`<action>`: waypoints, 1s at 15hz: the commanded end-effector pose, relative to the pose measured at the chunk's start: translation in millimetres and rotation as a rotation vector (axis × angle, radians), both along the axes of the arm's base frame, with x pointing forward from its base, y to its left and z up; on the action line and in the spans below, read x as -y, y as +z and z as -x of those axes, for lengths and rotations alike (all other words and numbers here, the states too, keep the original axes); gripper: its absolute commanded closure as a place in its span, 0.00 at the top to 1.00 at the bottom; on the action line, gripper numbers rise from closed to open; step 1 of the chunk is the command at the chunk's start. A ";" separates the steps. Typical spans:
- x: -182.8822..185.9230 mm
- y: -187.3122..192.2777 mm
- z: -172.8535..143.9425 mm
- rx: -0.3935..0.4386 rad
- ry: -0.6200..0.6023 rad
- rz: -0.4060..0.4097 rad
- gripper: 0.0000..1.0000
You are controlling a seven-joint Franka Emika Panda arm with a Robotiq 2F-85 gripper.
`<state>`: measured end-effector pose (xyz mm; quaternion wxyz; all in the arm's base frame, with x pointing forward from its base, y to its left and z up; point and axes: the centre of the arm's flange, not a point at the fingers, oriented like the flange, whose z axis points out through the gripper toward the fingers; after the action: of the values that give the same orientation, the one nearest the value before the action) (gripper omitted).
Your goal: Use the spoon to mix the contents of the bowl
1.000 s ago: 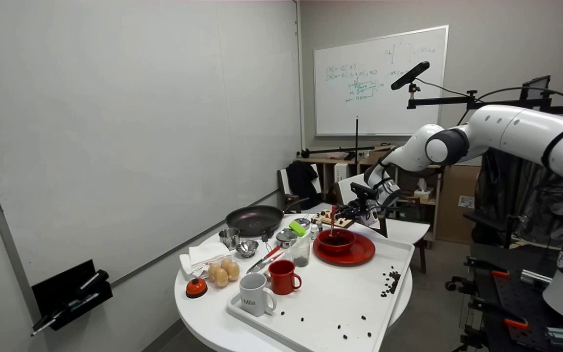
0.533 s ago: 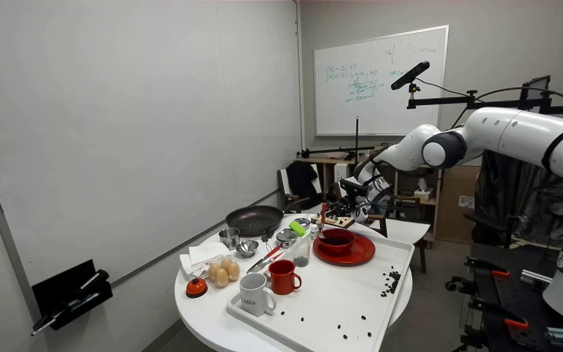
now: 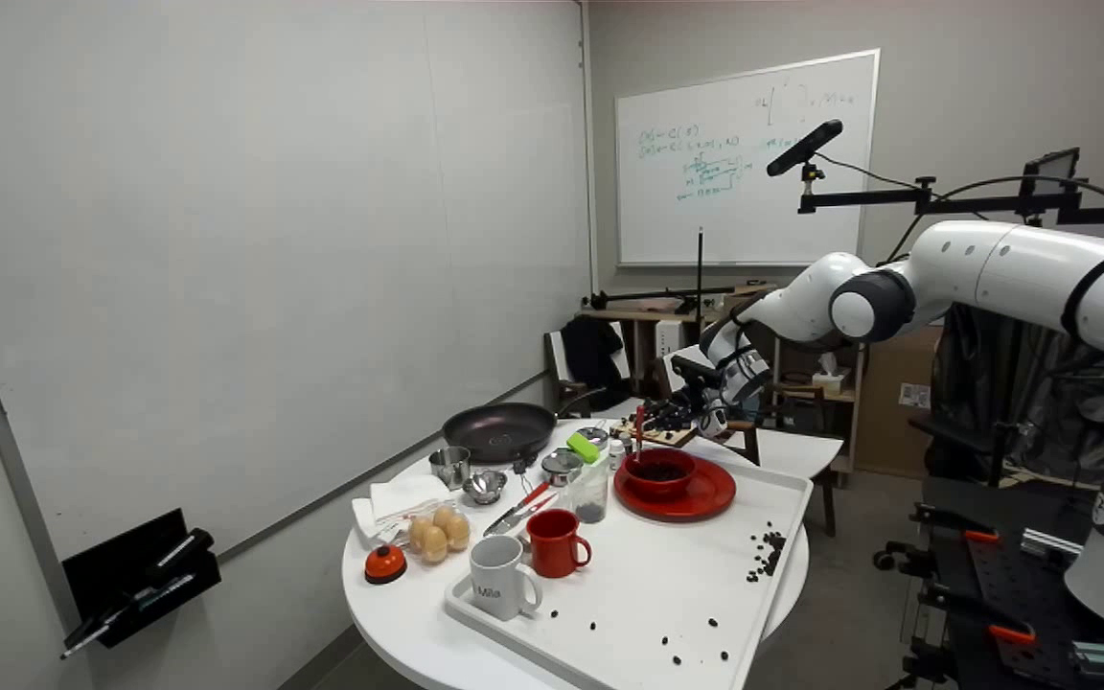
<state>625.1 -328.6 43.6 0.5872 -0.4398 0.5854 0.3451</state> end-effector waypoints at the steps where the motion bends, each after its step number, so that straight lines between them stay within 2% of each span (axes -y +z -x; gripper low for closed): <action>1: 11.3 -9.4 -11.7 -0.009 0.012 0.007 0.07; 11: 43.2 -9.9 21.4 -0.016 -0.058 0.037 0.07; 15: 36.9 -0.3 22.4 -0.008 -0.033 0.060 0.07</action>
<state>600.2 -372.0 37.2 0.5909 -0.4268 0.6039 0.3226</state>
